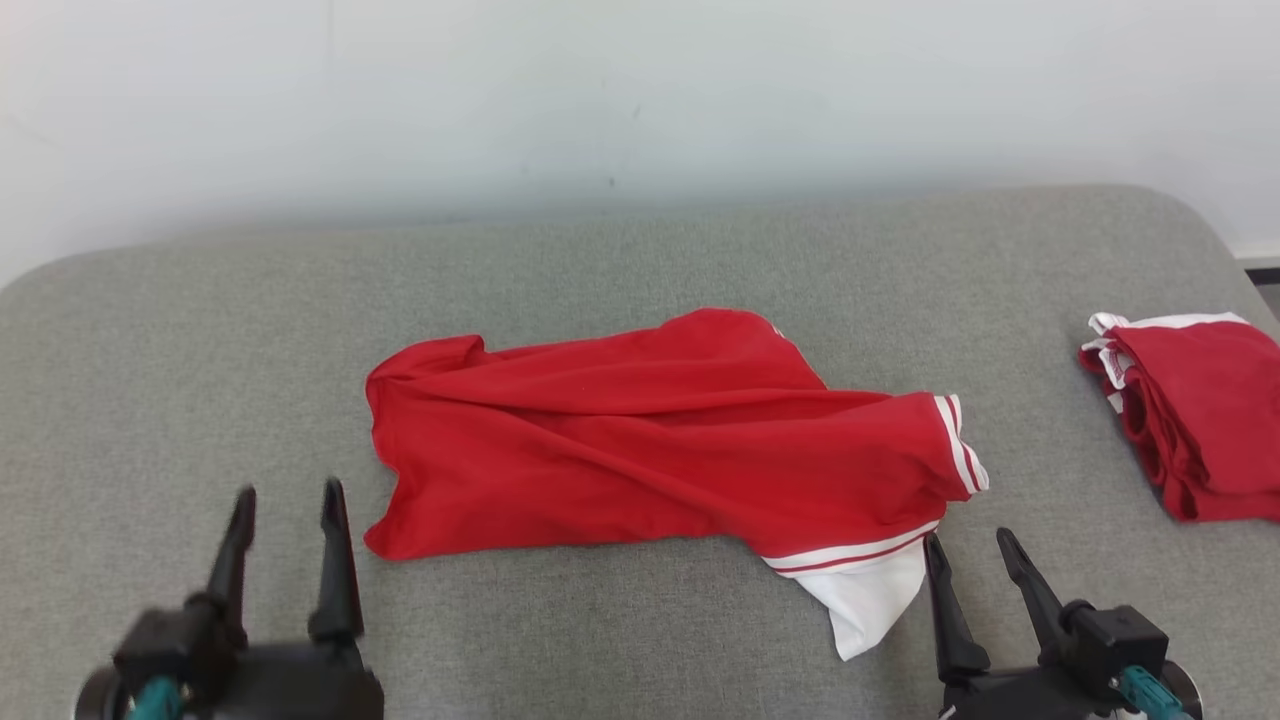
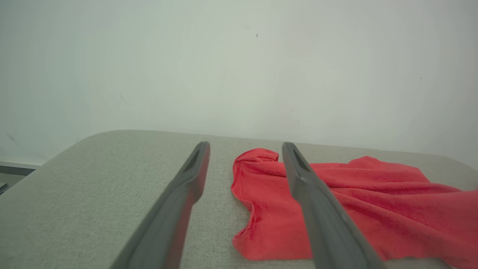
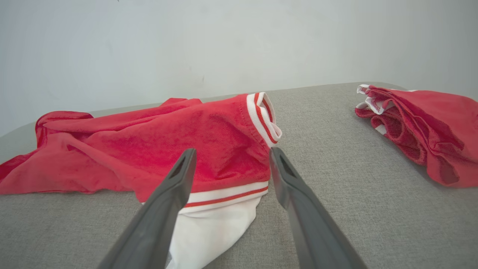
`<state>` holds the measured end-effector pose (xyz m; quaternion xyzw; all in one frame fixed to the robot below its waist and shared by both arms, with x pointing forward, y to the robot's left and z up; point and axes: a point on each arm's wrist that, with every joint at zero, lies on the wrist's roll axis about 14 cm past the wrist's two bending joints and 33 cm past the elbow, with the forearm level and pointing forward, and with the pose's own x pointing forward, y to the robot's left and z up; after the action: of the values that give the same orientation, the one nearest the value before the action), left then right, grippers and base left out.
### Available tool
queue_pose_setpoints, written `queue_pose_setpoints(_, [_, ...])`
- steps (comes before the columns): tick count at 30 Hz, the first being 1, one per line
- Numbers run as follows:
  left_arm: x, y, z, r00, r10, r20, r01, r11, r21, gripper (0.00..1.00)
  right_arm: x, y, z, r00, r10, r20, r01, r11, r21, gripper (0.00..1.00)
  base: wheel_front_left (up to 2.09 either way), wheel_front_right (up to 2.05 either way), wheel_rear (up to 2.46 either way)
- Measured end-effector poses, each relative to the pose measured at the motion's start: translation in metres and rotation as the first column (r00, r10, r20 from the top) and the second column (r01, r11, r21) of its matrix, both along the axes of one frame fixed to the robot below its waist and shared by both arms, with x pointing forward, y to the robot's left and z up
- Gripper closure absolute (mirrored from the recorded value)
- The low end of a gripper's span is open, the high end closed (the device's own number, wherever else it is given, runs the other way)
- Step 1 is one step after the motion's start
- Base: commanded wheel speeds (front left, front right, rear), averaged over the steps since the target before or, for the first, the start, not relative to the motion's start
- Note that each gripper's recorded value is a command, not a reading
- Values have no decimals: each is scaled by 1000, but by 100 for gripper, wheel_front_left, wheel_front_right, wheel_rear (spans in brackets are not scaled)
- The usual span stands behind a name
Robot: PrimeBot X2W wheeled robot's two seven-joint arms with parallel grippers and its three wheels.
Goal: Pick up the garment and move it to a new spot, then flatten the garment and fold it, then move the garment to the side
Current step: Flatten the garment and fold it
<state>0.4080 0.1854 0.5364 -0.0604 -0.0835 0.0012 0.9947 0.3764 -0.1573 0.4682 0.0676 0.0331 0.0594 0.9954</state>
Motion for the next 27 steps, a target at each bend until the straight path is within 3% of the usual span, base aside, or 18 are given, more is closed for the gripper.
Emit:
queue_pose_setpoints(11, [-46, -3, -19, 999, 6, -49, -6, 1000, 4, 0, -12, -11, -2, 999, -35, -15, 35, 999, 0, 0, 0, 0, 0])
queue_pose_setpoints(18, [-49, 0, -13, 999, 15, -31, -15, 1000, 6, 0, -1, -17, 2, 999, -45, -23, 44, 999, -29, 0, 0, 0, 0])
queue_pose_setpoints(27, [-46, -1, -22, 998, 13, -56, -12, 1000, 10, 0, 27, -21, -8, 993, -15, -120, 5, 997, -81, 0, 0, 0, 0])
